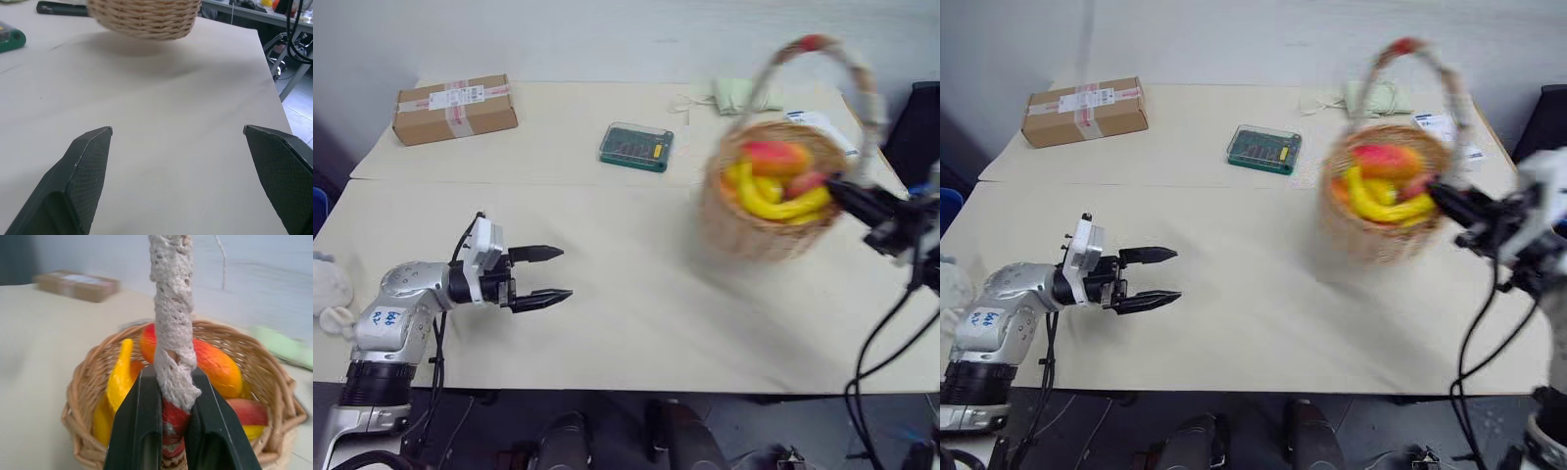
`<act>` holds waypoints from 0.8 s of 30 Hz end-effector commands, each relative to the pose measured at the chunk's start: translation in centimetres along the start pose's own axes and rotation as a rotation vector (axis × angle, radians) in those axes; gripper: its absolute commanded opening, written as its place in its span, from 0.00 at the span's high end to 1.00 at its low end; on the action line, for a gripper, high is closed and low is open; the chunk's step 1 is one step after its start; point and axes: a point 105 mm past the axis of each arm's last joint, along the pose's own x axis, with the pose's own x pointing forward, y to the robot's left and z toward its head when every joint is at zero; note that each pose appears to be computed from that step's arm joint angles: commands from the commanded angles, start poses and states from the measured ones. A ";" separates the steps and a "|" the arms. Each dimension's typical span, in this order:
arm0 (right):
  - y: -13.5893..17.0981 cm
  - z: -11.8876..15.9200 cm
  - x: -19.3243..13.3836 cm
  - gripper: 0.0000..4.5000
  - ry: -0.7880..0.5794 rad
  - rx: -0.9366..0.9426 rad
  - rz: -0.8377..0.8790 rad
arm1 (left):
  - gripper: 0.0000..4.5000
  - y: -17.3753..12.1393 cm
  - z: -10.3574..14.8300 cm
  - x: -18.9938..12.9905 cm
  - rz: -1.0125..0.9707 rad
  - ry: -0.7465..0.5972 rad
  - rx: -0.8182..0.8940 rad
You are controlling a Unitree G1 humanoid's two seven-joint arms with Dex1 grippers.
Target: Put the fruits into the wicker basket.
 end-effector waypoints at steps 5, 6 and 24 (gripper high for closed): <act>-6.7 -0.4 -2.5 0.96 -0.027 -0.040 -0.229 | 0.00 0.1 2.3 1.5 -0.076 -0.105 0.061; -7.3 -0.9 -2.4 0.96 -0.015 -0.044 -0.235 | 0.00 -0.1 2.5 1.7 -0.089 -0.110 0.062; -9.0 -1.1 -8.1 0.01 0.096 -0.185 -0.287 | 0.00 1.8 2.3 -0.1 0.088 -0.127 0.155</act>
